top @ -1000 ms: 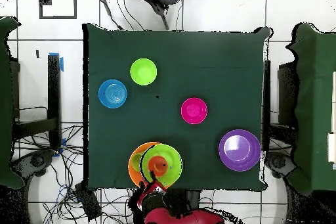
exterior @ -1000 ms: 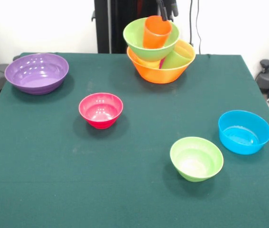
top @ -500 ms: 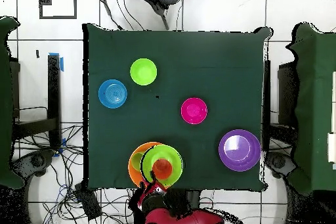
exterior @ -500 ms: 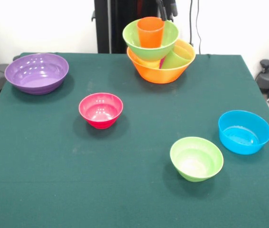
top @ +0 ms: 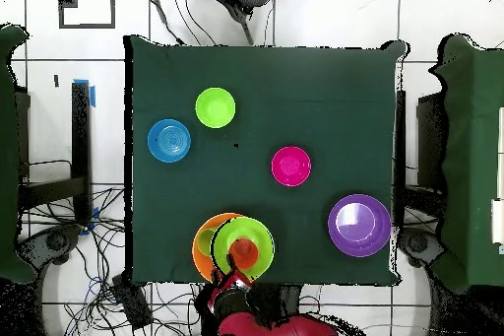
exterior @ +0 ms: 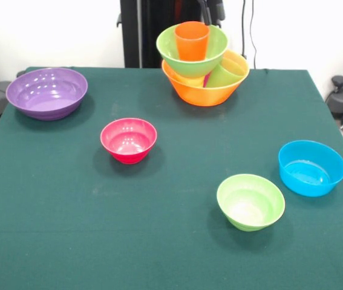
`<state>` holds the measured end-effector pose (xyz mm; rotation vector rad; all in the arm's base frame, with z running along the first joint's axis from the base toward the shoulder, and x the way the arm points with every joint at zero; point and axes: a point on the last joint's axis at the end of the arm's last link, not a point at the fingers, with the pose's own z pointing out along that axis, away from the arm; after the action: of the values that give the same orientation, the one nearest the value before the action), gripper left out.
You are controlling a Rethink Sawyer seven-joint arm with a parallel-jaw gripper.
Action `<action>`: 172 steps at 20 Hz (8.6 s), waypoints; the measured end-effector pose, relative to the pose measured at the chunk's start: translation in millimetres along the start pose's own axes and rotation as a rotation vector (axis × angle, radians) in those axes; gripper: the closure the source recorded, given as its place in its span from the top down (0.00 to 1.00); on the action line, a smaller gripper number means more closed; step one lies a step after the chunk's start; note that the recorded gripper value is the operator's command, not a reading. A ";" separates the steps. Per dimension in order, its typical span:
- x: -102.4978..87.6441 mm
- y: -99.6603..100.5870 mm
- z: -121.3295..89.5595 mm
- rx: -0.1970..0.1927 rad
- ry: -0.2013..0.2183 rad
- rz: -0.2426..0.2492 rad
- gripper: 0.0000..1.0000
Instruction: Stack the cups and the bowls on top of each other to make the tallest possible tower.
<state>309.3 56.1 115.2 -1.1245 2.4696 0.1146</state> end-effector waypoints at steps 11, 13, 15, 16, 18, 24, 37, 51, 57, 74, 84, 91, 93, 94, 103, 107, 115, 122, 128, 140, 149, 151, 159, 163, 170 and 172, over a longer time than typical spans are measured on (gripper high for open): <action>-6.7 -19.7 -7.9 0.066 -0.022 -0.022 1.00; -10.1 -32.3 -12.0 0.088 -0.038 -0.027 1.00; -14.1 -46.3 -16.9 0.110 -0.053 -0.025 1.00; -15.2 -50.2 -18.5 0.115 -0.055 -0.023 1.00; -18.7 -61.4 -22.6 0.128 -0.060 -0.013 1.00; -31.3 -102.4 -39.3 0.167 -0.064 0.035 1.00; -11.7 -175.0 -68.9 0.185 -0.009 0.155 1.00; -36.7 -270.3 -48.8 0.103 -0.034 0.262 1.00; -61.2 -324.0 -33.4 0.072 -0.050 0.305 1.00; -83.4 -414.8 -17.4 0.121 -0.108 0.331 1.00; -89.7 -447.9 -10.0 0.121 -0.115 0.358 1.00; -87.4 -457.0 -6.9 0.140 -0.117 0.352 1.00; -89.1 -459.0 -5.7 0.145 -0.114 0.352 1.00; -90.4 -459.5 -4.5 0.147 -0.111 0.350 1.00; -144.5 -452.6 23.0 0.169 -0.082 0.286 1.00; -169.0 -445.1 35.4 0.181 -0.072 0.260 1.00; -222.5 -413.4 68.3 0.229 -0.081 0.277 1.00; -250.1 -388.8 79.4 0.246 -0.121 0.359 1.00; -269.2 -370.8 75.5 0.277 -0.151 0.405 1.00; -314.4 -308.4 69.8 0.312 -0.139 0.410 1.00; -323.4 -282.3 103.8 0.363 -0.152 0.437 1.00; -319.5 -287.2 109.6 0.378 -0.154 0.445 1.00; -278.0 -333.2 130.4 0.469 -0.121 0.477 1.00; -255.4 -357.3 132.4 0.516 -0.094 0.484 1.00; -233.6 -385.9 130.8 0.572 -0.069 0.487 1.00; -230.1 -391.1 130.3 0.582 -0.068 0.488 1.00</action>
<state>776.2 -12.3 129.2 -0.2687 2.4213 -0.3928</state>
